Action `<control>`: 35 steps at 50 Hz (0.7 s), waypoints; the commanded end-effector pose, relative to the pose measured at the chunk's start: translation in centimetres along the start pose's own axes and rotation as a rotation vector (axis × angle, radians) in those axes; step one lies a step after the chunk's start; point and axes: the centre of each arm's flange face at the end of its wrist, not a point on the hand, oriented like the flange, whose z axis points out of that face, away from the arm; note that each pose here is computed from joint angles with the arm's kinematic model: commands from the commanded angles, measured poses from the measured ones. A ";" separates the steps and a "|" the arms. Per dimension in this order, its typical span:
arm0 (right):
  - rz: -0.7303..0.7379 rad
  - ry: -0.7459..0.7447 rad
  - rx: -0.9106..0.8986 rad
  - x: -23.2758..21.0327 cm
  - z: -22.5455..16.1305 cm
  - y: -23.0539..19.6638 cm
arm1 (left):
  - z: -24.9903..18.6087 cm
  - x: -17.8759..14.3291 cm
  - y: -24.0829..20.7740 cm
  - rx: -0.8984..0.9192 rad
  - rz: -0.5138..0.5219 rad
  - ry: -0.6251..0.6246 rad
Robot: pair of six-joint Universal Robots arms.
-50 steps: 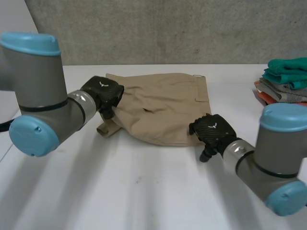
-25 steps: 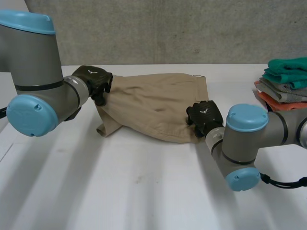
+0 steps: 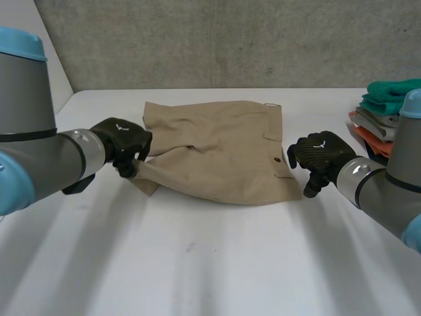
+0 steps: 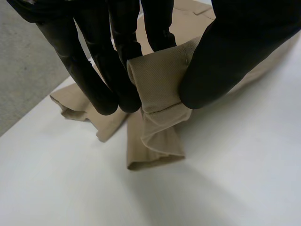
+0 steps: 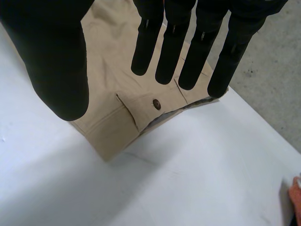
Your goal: Fold the laundry.
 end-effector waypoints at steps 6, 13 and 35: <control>0.122 -0.040 -0.019 -2.7 -0.6 1.9 | 5.1 -1.9 -1.2 0.010 -0.079 -0.151; 0.158 -0.019 0.017 -4.6 1.7 3.4 | 7.1 -2.7 -2.3 0.049 -0.084 -0.189; 0.062 0.137 0.156 -6.4 9.2 3.9 | 8.9 -3.9 -1.6 0.035 -0.097 -0.238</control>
